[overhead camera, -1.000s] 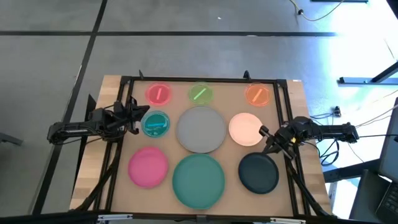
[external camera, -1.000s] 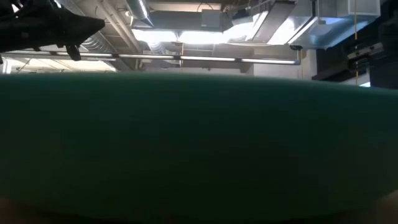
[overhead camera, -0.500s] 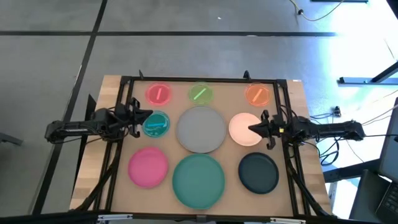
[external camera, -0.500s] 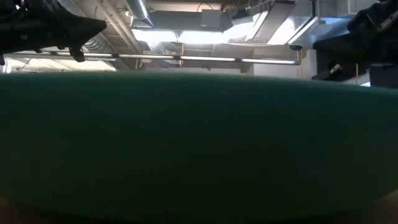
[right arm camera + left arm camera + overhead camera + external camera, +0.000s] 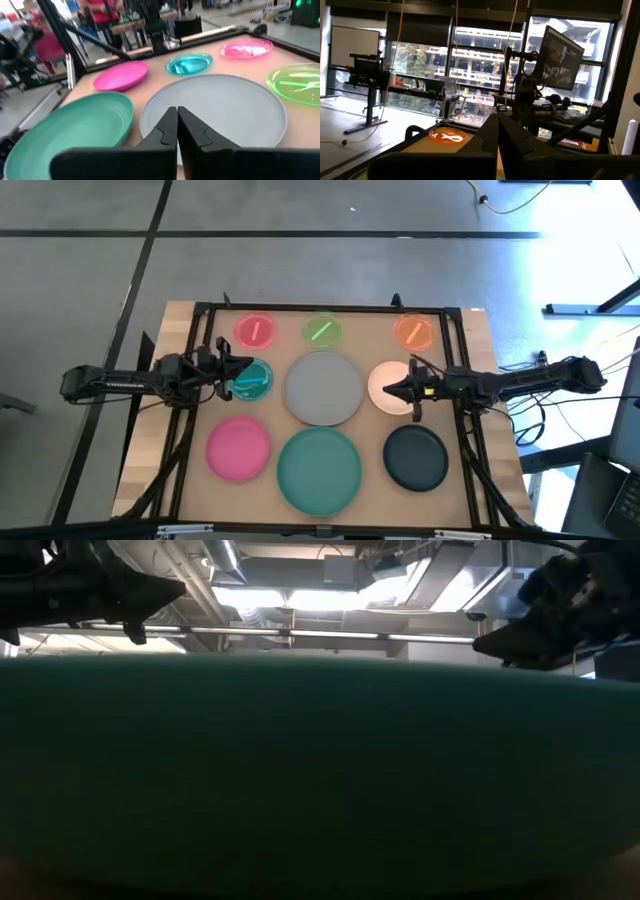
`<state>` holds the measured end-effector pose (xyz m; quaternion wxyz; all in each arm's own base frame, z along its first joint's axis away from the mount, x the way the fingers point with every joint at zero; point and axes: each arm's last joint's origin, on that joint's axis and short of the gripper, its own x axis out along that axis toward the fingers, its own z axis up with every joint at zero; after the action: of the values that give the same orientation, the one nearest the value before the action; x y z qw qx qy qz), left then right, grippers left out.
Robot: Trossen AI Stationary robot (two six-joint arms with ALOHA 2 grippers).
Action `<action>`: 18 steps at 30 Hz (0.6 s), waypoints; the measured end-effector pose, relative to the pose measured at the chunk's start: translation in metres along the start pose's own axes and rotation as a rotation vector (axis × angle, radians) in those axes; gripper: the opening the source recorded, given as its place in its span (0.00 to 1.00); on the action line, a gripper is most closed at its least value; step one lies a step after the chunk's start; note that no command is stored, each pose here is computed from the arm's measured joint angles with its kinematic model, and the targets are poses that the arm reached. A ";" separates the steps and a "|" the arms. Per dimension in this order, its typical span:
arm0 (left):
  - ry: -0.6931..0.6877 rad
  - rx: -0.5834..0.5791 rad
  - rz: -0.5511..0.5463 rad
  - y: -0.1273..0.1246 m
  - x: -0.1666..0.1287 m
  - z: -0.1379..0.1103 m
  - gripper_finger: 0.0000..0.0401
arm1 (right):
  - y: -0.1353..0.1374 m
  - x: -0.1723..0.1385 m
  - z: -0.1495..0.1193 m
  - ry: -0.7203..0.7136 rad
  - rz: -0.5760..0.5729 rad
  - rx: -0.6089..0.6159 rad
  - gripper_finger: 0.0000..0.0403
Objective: Stack plastic plates
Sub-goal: Stack the green plate on top of the grey plate
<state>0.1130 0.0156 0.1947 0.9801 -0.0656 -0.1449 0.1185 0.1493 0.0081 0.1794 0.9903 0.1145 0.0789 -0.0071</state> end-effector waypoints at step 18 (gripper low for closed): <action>0.006 0.045 -0.029 -0.005 0.002 -0.002 0.00 | 0.018 0.079 0.035 0.201 0.121 -0.063 0.00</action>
<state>0.1166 0.0114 0.1944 0.9834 -0.0416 -0.1400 0.1075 0.2334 0.0183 0.2043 0.9791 0.0882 0.1708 0.0666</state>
